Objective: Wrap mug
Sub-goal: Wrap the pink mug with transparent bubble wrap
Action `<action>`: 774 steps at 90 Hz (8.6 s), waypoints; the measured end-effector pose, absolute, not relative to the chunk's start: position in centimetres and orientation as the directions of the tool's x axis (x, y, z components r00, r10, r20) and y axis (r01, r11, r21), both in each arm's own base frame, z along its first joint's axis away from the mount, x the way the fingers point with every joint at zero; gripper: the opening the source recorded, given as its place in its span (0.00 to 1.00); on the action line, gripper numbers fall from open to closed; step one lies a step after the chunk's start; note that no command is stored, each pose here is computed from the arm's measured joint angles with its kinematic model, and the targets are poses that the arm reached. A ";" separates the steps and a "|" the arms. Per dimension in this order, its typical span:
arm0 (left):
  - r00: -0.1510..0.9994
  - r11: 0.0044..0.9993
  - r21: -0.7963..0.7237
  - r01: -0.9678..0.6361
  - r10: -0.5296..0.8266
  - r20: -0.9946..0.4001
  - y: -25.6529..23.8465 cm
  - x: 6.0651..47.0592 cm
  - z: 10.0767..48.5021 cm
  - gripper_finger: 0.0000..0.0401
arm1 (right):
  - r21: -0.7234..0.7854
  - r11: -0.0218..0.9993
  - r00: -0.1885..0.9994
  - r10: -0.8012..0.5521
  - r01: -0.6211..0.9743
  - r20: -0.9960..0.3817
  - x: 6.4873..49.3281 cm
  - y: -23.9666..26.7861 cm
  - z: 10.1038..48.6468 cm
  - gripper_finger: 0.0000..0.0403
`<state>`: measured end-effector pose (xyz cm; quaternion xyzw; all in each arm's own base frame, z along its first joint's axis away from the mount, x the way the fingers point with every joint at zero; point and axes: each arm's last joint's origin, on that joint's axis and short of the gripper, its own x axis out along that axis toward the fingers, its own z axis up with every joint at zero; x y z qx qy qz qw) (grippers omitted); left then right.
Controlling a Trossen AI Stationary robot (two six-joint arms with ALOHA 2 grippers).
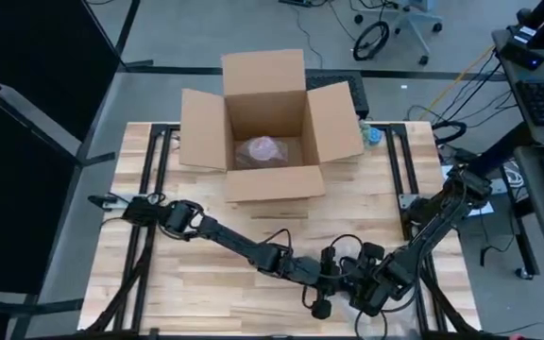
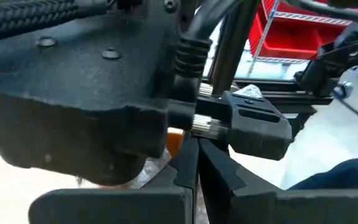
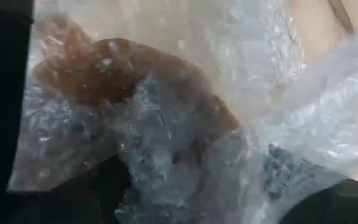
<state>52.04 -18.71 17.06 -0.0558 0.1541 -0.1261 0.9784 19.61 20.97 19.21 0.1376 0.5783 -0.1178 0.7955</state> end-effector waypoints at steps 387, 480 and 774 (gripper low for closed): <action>0.904 0.963 -0.079 0.258 -0.269 -0.332 -16.6 52.8 15.2 0.00 | 0.142 0.823 0.286 -0.026 0.551 -0.958 17.7 19.5 17.1 0.57; 0.904 0.964 -0.078 0.256 -0.267 -0.333 -16.5 52.8 15.2 0.00 | 0.277 0.895 0.483 0.082 0.348 -0.872 15.5 16.9 23.7 0.57; 0.930 0.962 -0.087 0.258 -0.272 -0.249 -17.6 54.1 13.5 0.00 | 0.174 0.932 0.420 0.027 0.318 -0.907 16.0 17.8 21.8 0.34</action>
